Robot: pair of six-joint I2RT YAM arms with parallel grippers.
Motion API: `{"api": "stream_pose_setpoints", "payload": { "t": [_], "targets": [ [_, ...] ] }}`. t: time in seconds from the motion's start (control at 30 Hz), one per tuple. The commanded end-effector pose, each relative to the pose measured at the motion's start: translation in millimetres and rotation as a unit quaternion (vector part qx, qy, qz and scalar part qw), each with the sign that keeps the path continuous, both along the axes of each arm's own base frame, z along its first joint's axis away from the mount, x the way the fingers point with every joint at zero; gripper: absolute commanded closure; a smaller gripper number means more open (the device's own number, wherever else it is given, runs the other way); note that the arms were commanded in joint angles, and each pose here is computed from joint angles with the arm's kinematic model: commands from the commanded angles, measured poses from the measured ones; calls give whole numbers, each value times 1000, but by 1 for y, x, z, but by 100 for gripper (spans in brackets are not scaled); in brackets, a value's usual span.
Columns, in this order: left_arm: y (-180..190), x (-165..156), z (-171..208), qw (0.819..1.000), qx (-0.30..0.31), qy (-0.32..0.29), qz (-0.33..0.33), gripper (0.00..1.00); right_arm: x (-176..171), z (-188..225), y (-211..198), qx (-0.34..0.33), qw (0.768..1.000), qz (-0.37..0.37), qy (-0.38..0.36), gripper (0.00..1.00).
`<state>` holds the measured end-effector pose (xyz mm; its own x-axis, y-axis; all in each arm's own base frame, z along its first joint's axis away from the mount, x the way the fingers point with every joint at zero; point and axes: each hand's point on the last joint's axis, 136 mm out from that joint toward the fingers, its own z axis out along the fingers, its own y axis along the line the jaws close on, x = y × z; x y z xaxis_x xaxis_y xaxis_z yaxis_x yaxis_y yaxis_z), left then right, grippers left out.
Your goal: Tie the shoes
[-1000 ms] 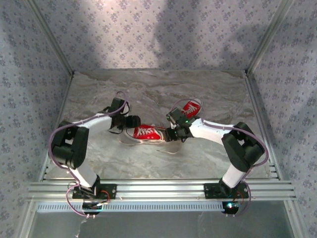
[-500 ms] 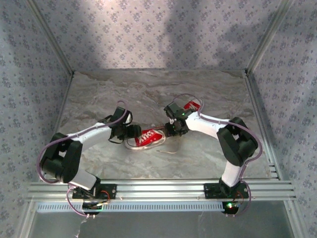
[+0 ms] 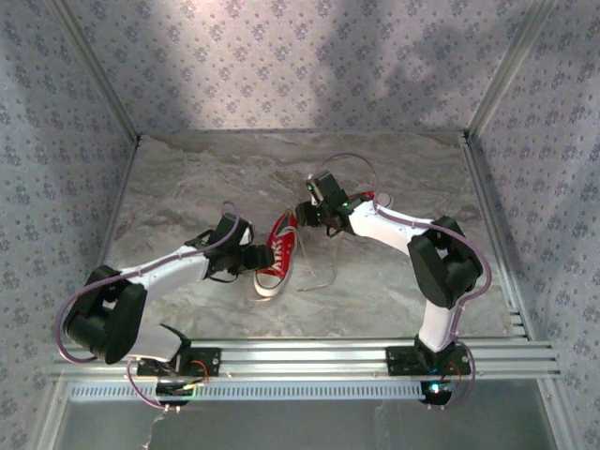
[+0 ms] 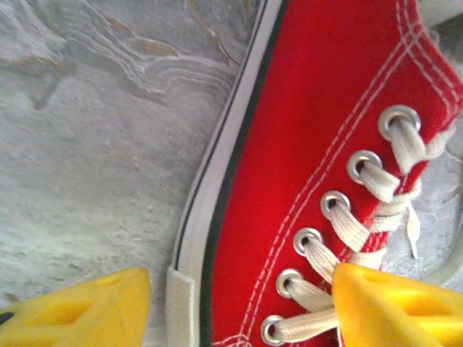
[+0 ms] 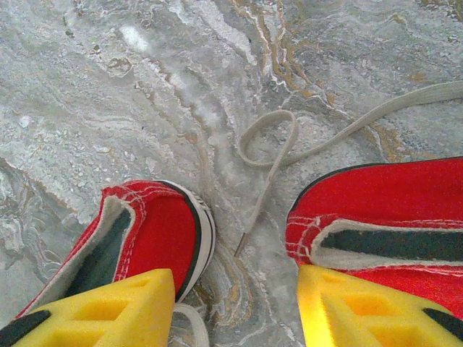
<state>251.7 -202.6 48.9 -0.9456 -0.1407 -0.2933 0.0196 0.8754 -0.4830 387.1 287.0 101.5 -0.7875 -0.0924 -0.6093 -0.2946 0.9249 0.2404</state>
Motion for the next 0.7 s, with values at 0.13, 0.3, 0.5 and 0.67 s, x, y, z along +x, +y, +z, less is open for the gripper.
{"api": "stream_pose_setpoints", "payload": {
  "t": [0.13, 0.3, 0.5, 0.67],
  "targets": [
    [-27, -5, 26, 997, -75, -30, -21, 30, -23, 22, -22, -3, 1000, -21, -21, 50],
    [-14, -3, 34, 997, -53, -51, -4, 27, -55, 10, -34, -25, 1000, -3, -2, 50],
    [41, -5, 38, 993, 65, -79, 62, 24, -103, -13, -25, -62, 997, 45, 30, 51],
    [57, -21, 44, 986, 124, -92, 60, 25, -118, -34, -21, -101, 992, 47, 54, 52]
  ]
}}
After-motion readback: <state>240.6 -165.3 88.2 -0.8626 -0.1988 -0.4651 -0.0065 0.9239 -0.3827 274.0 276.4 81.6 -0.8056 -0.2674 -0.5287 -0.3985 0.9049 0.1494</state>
